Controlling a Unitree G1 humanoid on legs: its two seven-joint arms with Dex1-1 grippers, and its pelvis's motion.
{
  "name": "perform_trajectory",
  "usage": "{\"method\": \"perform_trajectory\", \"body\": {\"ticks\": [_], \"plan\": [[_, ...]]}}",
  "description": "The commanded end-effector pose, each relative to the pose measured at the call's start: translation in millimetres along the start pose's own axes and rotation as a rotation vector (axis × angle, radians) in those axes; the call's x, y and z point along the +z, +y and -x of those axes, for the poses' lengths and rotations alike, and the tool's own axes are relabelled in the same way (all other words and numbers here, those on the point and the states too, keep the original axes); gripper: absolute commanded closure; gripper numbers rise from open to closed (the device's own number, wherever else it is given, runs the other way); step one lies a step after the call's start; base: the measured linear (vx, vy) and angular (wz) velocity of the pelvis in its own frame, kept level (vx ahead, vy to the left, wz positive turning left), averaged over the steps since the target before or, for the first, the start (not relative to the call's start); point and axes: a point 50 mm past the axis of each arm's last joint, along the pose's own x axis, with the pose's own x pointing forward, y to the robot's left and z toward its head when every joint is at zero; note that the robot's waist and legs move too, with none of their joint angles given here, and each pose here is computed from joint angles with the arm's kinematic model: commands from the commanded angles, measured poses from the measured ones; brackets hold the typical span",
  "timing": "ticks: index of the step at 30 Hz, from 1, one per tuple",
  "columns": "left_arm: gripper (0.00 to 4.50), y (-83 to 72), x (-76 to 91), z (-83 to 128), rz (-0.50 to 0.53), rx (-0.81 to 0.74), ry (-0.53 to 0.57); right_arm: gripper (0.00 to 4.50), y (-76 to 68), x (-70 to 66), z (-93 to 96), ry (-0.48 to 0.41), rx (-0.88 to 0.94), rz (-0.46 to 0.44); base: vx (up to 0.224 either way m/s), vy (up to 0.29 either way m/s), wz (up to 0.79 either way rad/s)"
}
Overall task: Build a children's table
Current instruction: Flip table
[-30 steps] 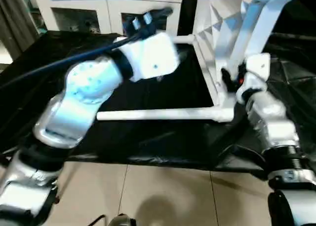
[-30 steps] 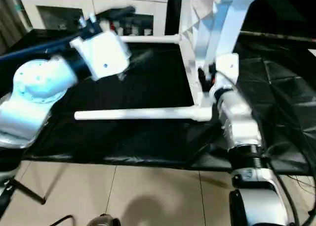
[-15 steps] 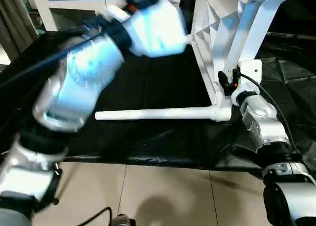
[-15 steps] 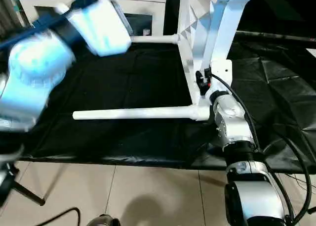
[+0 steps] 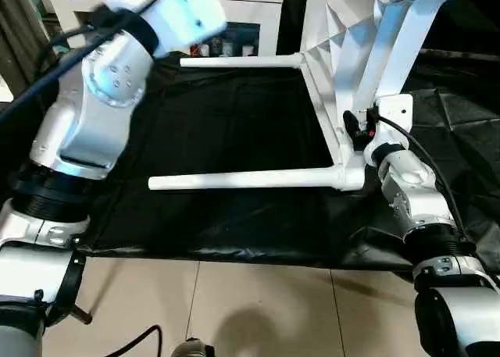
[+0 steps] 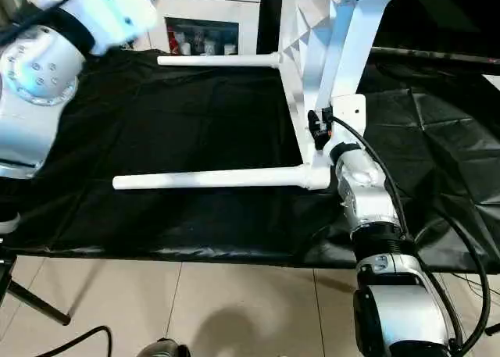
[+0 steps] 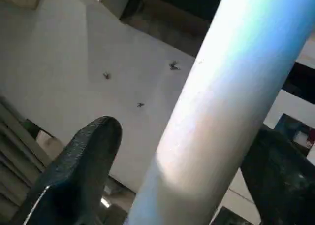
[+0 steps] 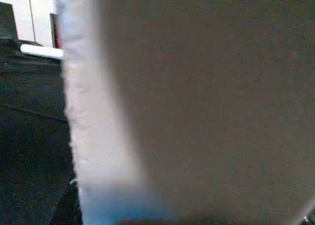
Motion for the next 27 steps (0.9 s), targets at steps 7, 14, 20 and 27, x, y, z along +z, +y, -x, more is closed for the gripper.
{"method": "perform_trajectory", "body": {"ticks": [7,14,20,27], "plan": [[1.23,-7.8,25.5,4.4,0.156,-0.001,-0.085,2.5,-2.9,35.1,-9.7,-0.118,0.029,0.07,0.0,0.0,0.0],[1.62,-16.1,14.3,10.3,0.192,-0.027,-0.015,2.5,-8.4,47.3,-11.4,-0.148,0.045,0.112,0.0,0.0,0.0],[1.86,-9.3,4.9,11.4,0.181,0.0,0.033,2.5,-8.7,50.5,-11.4,-0.158,0.052,0.13,0.0,0.0,0.0],[1.93,5.8,-10.2,12.6,0.296,0.102,0.103,2.5,-24.9,86.4,-14.6,-0.238,0.044,0.258,0.0,0.0,0.0]]}}
